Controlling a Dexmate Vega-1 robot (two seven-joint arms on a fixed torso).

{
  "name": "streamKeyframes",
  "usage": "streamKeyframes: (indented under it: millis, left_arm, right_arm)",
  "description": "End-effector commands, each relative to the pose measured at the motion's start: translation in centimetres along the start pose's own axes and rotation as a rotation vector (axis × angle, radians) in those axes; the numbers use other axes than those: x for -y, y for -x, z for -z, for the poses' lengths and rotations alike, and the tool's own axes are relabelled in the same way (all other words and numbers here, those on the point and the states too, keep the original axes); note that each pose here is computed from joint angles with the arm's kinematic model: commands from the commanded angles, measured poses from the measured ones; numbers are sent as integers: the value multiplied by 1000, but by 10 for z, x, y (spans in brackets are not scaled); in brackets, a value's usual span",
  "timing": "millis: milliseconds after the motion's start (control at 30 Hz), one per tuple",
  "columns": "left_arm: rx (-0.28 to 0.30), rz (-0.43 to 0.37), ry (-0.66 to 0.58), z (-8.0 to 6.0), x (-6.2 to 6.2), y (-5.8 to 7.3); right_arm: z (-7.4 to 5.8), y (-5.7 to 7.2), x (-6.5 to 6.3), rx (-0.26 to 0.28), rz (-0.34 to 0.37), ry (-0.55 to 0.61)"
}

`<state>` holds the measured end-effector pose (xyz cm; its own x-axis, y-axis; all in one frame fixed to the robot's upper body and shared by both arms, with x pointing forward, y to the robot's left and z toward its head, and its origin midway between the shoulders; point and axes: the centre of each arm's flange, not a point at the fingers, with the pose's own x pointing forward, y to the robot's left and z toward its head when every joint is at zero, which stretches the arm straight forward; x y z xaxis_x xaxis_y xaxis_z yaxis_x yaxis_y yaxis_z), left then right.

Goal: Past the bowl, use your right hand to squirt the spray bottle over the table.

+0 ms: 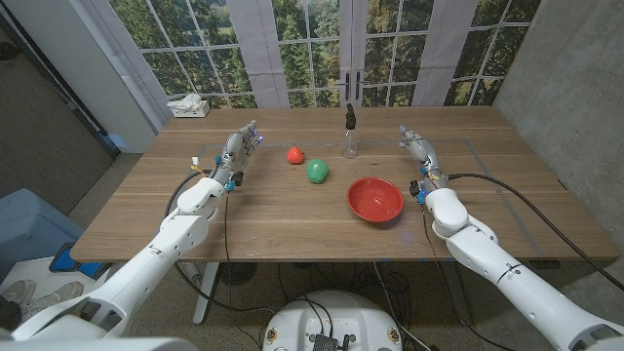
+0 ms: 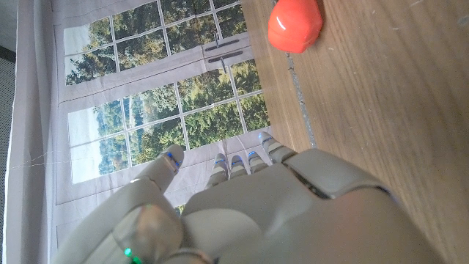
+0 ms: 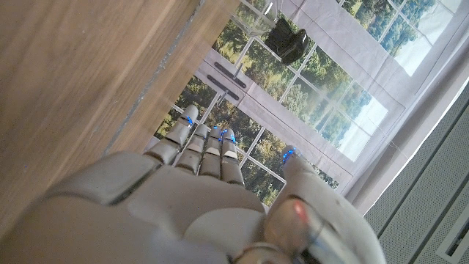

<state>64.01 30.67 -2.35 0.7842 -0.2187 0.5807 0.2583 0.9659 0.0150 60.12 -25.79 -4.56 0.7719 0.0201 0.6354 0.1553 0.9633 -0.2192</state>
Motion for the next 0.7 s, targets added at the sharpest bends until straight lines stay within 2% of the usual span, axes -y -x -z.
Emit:
streamKeyframes:
  millis: [33, 300, 700]
  left_arm:
    - [2, 6, 7, 1, 1, 1]
    - [3, 8, 9, 2, 3, 3]
    - [11, 13, 11, 2, 5, 7]
  right_arm:
    - [-17, 6, -10, 27, 11, 148]
    - [-24, 13, -17, 20, 28, 220]
    - [-35, 20, -29, 38, 3, 307]
